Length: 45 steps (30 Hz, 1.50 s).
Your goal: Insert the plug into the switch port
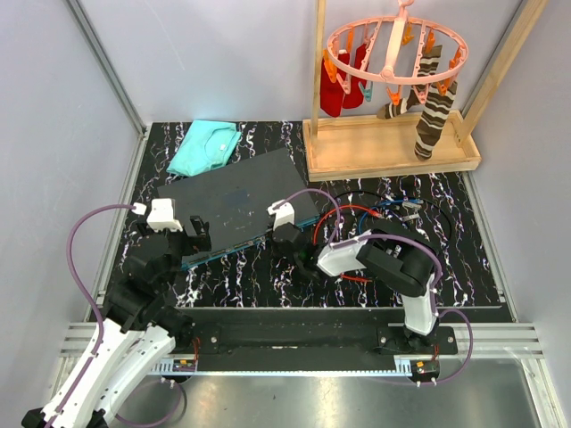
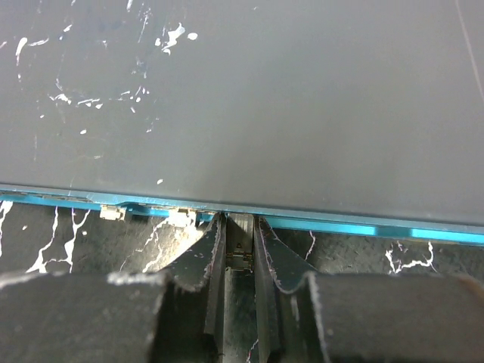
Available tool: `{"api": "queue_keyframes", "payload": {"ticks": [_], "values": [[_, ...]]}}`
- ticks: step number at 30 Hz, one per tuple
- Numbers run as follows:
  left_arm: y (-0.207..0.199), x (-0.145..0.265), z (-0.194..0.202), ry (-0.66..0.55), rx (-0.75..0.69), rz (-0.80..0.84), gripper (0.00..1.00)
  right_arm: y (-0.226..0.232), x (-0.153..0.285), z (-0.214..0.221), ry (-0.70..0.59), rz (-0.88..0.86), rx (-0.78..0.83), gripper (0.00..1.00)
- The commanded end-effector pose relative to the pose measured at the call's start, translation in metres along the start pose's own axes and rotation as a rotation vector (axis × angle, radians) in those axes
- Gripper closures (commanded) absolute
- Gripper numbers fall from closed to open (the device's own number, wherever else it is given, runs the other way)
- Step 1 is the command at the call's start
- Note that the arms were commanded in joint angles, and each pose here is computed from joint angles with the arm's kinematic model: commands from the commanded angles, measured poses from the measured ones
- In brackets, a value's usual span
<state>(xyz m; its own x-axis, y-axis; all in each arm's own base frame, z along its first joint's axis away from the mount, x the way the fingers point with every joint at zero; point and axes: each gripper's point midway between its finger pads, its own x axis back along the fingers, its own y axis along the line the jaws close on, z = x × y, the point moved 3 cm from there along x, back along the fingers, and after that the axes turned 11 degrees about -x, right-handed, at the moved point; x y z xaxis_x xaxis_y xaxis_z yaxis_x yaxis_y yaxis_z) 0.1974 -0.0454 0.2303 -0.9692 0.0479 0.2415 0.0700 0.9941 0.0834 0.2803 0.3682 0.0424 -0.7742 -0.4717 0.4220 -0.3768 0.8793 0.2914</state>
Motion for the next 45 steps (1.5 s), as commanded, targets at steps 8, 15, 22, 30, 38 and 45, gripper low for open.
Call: {"api": "queue_keyframes", "payload": {"ticks": [8, 15, 22, 30, 38, 45], "values": [[-0.006, -0.004, -0.014, -0.021, 0.009, 0.022, 0.01, 0.016, 0.005, -0.068, -0.155, -0.051, -0.115, 0.44], [-0.021, -0.029, -0.034, 0.019, 0.051, 0.036, 0.01, 0.000, 0.037, -0.051, -0.049, -0.031, -0.156, 0.22], [-0.038, -0.110, -0.054, 0.119, 0.109, 0.015, 0.01, -0.004, 0.058, -0.018, 0.092, -0.074, -0.222, 0.41], [-0.033, -0.218, -0.028, 0.335, 0.134, 0.032, 0.01, 0.005, 0.055, 0.000, 0.170, -0.137, -0.225, 0.93], [-0.012, -0.293, -0.013, 0.444, 0.156, 0.059, 0.01, 0.009, 0.044, 0.021, 0.235, -0.160, -0.216, 1.00], [-0.005, -0.337, 0.015, 0.487, 0.123, 0.044, 0.01, 0.012, 0.035, 0.031, 0.259, -0.170, -0.220, 1.00]]}}
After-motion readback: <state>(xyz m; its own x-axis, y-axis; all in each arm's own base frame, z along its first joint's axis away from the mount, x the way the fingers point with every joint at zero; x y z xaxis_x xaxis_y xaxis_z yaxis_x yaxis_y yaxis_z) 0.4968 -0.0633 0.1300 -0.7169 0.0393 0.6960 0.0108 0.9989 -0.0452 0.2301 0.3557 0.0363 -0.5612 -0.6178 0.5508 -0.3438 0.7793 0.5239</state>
